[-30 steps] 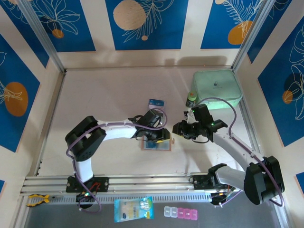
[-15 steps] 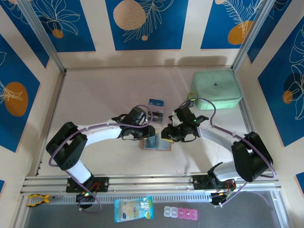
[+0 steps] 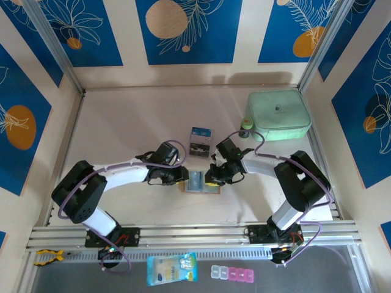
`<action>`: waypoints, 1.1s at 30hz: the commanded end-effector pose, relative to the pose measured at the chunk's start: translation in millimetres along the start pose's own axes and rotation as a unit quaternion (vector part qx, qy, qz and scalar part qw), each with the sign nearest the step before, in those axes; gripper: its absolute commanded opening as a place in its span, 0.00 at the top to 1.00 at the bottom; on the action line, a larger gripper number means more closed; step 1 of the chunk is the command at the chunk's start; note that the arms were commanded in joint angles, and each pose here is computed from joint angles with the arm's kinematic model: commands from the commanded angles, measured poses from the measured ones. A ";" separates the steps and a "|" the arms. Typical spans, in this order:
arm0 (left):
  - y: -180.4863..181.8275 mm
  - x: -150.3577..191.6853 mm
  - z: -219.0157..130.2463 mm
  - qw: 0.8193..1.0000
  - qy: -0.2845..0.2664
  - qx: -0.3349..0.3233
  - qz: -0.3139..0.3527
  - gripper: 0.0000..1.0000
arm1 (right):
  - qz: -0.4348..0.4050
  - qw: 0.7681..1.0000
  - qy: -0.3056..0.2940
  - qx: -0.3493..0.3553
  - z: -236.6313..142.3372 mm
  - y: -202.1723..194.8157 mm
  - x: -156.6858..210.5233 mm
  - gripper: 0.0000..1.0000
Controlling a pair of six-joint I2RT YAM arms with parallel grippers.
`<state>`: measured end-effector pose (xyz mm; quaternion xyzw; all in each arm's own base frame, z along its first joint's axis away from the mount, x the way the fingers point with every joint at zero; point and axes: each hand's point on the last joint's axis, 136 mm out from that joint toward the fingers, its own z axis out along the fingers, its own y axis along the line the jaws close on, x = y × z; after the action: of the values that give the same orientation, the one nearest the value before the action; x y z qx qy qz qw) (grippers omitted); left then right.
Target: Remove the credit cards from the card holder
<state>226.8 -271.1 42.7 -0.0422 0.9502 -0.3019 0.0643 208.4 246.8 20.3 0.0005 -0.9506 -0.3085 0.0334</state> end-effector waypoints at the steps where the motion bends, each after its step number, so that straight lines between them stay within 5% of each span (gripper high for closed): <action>1: 9.4 2.7 -5.1 1.000 -0.003 -0.008 -0.003 0.72 | -0.022 1.000 0.003 -0.001 4.8 3.2 -5.4 0.85; 22: -10.2 -9.7 5.2 1.000 0.014 0.012 0.007 0.85 | -0.031 0.998 0.001 0.063 -11.9 -10.3 -0.9 0.86; 33: -10.8 -6.5 12.6 0.999 0.029 0.016 0.005 0.89 | -0.047 0.998 -0.024 0.028 -25.5 23.4 -8.0 0.83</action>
<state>230.8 -280.3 33.7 -0.0379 0.9507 -0.3054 0.0391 211.5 240.8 33.9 0.0352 -0.9634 -0.2655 0.0140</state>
